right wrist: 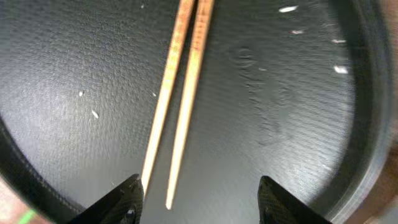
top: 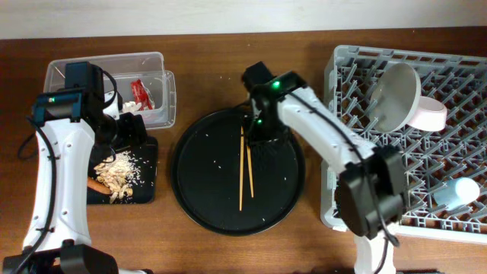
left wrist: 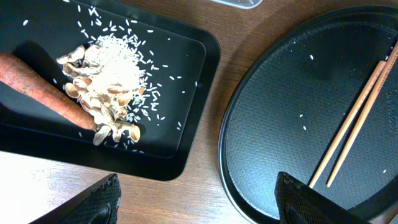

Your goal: Sort waste into correct bins and load items into the dishwasher rack

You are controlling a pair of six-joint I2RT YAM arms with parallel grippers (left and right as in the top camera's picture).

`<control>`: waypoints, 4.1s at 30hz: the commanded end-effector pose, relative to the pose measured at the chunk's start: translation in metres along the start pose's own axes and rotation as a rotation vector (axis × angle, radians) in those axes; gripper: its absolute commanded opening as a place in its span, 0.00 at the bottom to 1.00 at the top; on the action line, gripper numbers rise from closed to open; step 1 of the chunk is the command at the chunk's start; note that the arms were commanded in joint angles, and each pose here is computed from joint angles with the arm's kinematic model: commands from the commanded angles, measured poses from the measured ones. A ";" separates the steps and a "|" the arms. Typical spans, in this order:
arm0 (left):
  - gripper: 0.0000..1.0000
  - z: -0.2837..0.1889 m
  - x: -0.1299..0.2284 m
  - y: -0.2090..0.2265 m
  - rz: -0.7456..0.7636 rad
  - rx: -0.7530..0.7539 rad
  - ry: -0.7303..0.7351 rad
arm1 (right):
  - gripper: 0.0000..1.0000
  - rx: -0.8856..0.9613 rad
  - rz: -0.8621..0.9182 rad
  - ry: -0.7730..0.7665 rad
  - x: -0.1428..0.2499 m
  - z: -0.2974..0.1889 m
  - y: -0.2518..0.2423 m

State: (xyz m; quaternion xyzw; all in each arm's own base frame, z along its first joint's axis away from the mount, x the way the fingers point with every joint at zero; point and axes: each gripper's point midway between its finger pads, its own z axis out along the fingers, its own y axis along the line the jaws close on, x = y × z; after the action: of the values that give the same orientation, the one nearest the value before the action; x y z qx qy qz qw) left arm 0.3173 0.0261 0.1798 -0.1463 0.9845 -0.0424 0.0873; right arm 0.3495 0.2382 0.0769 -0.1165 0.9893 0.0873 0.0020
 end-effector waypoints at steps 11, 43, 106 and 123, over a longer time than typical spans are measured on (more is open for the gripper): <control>0.80 -0.004 -0.002 0.001 0.002 0.002 -0.014 | 0.51 0.170 0.165 0.114 0.011 0.082 -0.013; 0.80 -0.004 0.001 0.001 0.001 0.001 -0.005 | 0.04 0.269 0.414 0.022 0.072 -0.037 -0.206; 0.80 -0.004 0.002 0.001 0.001 0.000 0.001 | 0.11 0.124 0.280 -0.047 0.064 -0.020 -0.196; 0.93 -0.020 0.047 -0.023 0.264 0.046 -0.019 | 0.71 0.168 0.248 -0.518 0.100 -0.204 -0.185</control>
State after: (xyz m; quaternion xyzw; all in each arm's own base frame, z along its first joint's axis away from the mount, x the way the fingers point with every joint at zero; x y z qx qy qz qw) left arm 0.2927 -0.0082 0.1785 -0.0225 0.9975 -0.0501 0.0449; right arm 0.3192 0.0033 0.2429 0.0277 0.9718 0.0286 0.2325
